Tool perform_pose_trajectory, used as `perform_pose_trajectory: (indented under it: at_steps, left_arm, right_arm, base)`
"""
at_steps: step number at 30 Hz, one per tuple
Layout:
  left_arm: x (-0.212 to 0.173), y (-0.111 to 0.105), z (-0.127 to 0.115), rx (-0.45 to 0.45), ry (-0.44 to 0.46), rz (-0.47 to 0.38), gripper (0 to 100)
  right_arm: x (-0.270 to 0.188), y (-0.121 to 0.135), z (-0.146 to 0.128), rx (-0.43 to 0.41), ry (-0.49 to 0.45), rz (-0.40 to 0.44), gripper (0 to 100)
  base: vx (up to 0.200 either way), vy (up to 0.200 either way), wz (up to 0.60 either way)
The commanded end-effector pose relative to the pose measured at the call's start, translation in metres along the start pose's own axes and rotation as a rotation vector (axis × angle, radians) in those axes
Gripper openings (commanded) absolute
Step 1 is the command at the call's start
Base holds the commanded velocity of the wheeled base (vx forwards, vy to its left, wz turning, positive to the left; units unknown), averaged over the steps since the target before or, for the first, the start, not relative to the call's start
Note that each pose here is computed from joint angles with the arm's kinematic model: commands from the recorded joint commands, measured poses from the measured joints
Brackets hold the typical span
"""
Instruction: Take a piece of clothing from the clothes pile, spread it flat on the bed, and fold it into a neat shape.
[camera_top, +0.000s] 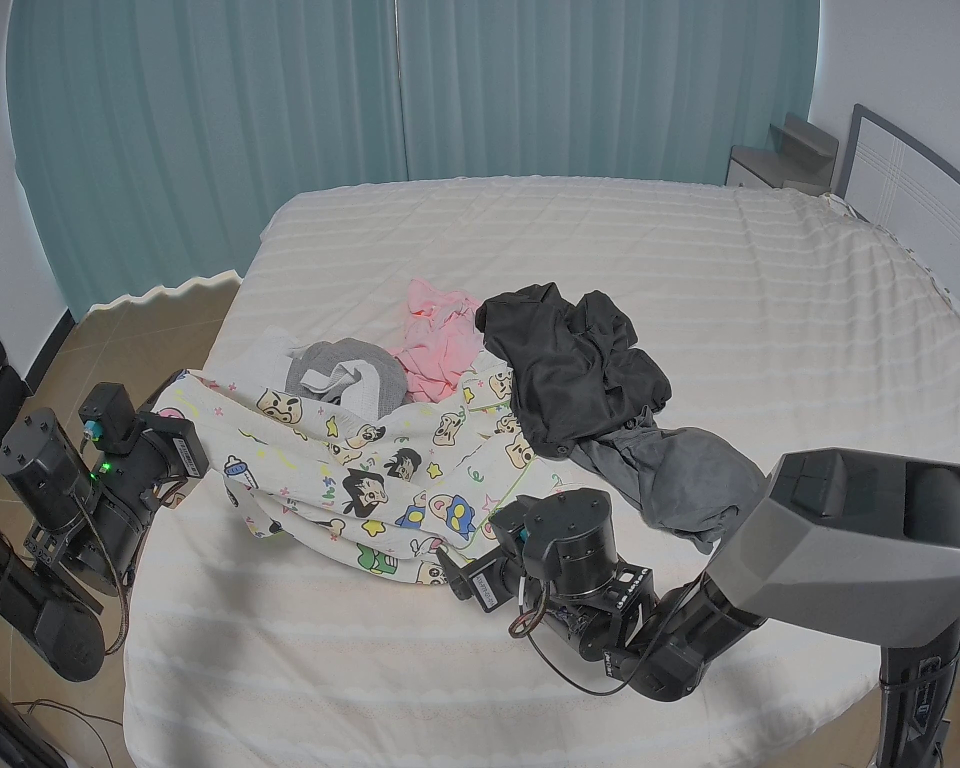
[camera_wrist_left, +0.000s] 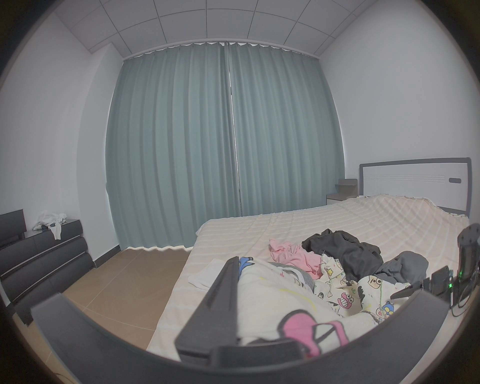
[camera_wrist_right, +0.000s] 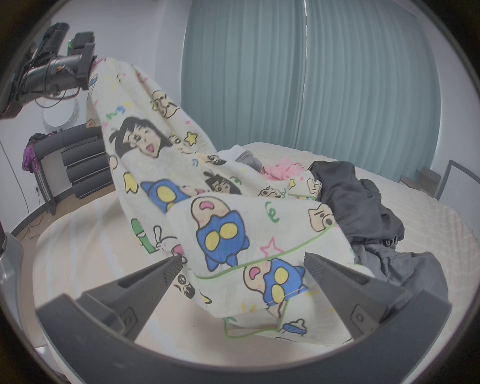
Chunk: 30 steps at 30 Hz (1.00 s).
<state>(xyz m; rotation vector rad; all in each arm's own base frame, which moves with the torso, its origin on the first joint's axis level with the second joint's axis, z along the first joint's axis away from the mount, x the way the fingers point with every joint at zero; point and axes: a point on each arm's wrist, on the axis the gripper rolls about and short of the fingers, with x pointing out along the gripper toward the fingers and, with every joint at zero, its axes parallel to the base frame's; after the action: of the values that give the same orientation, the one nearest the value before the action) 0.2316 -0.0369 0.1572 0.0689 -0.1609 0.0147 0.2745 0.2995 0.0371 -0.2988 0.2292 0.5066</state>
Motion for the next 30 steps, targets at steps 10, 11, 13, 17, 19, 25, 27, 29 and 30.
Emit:
perform_pose_trajectory:
  at_steps: [10, 11, 13, 17, 19, 25, 27, 29, 30]
  left_arm:
    - [-0.003, 0.000, 0.004, -0.006, -0.018, -0.003, 0]
    - [-0.003, 0.000, 0.004, -0.007, -0.018, -0.003, 0]
    - [-0.003, 0.000, 0.004, -0.010, -0.018, -0.002, 0]
    - [-0.003, 0.000, 0.004, -0.010, -0.018, -0.002, 0]
    - [-0.003, 0.000, 0.004, -0.010, -0.017, -0.002, 0]
    - [-0.002, 0.000, 0.005, -0.009, -0.021, -0.002, 0]
    - [-0.002, 0.000, 0.005, -0.005, -0.021, -0.002, 0]
    - [-0.003, 0.000, 0.005, -0.002, -0.024, -0.001, 0]
    - [-0.003, 0.000, 0.005, -0.002, -0.024, -0.001, 0]
  right_arm:
    - [0.023, -0.009, -0.007, 0.003, -0.023, -0.005, 100]
    - [0.023, -0.009, -0.007, 0.002, -0.025, 0.001, 100]
    - [0.023, -0.009, -0.006, -0.001, -0.028, 0.012, 100]
    - [0.022, -0.008, -0.008, -0.002, -0.028, 0.029, 0]
    - [0.021, -0.008, -0.009, -0.004, -0.025, 0.041, 0]
    - [0.012, -0.013, -0.002, 0.014, -0.086, 0.033, 0]
    - [0.001, -0.016, 0.001, 0.017, -0.100, 0.032, 0]
    - [-0.011, -0.020, 0.004, 0.019, -0.103, 0.033, 0]
    - [-0.011, -0.020, 0.004, 0.019, -0.103, 0.033, 0]
  base:
    - [0.000, 0.000, 0.00]
    - [0.000, 0.000, 0.00]
    - [0.000, 0.000, 0.00]
    - [0.000, 0.000, 0.00]
    - [0.000, 0.000, 0.00]
    - [0.000, 0.000, 0.00]
    - [0.000, 0.000, 0.00]
    - [0.000, 0.000, 0.00]
    - [0.000, 0.000, 0.00]
